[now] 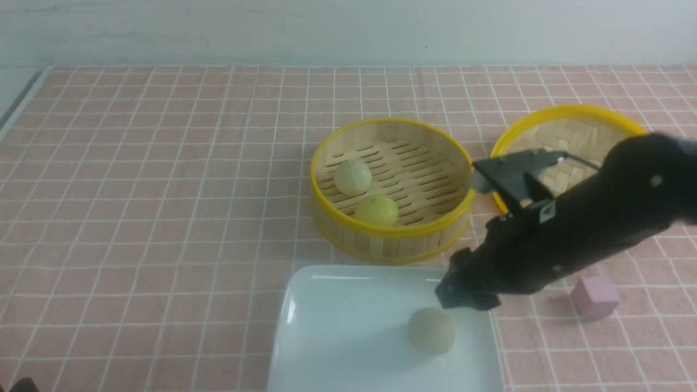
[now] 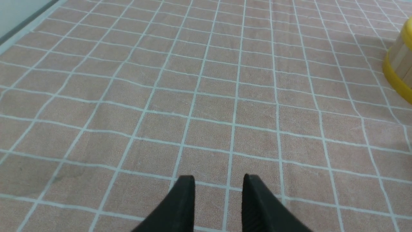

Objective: Put the steamed buns into the plate on the pink tablecloth.
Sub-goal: 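Reach into the bamboo steamer and grasp a bun with the left gripper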

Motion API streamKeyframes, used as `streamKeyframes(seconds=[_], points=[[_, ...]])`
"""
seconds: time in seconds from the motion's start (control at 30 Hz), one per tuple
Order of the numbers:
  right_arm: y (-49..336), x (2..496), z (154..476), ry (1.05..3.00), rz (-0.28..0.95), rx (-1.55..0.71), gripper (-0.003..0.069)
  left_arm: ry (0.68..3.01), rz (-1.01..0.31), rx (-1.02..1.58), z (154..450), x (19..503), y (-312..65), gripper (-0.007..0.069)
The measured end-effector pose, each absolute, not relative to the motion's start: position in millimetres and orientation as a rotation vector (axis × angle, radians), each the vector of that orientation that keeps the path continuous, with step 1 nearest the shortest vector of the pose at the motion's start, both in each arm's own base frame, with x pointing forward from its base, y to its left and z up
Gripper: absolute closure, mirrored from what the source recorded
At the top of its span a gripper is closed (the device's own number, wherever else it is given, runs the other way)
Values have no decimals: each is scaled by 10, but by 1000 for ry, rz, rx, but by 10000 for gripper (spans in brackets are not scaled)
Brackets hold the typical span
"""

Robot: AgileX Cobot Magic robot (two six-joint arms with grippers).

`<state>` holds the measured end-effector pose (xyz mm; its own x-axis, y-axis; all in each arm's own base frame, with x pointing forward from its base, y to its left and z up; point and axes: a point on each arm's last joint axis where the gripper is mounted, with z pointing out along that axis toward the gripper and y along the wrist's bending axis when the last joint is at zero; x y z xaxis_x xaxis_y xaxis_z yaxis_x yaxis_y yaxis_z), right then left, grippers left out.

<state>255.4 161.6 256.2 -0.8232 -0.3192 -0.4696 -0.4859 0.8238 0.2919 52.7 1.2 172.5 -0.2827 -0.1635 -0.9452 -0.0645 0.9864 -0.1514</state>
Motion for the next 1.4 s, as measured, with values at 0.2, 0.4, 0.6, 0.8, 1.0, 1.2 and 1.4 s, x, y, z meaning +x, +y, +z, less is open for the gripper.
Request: streamKeyframes(seconds=[0.2, 0.4, 0.6, 0.8, 1.0, 1.2, 1.4], points=[[982, 2158, 3344, 2551, 406, -640, 490, 1839, -367, -337, 1732, 527, -77, 385], [532, 1519, 3701, 2425, 301, -515, 671, 1780, -714, -553, 1770, 524, -185, 385], [308, 705, 3588, 2178, 253, -431, 672, 1563, -1057, -816, 1910, 542, -206, 385], [229, 403, 3234, 1958, 232, -362, 671, 1312, -1147, -1005, 2015, 564, -76, 385], [224, 446, 2941, 1926, 234, -326, 667, 1072, -1096, -1144, 2075, 554, 118, 385], [225, 488, 2819, 1940, 232, -318, 665, 1021, -1136, -1209, 2070, 551, 141, 385], [224, 518, 2747, 1939, 227, -309, 662, 1070, -1079, -1146, 2086, 551, 127, 405]])
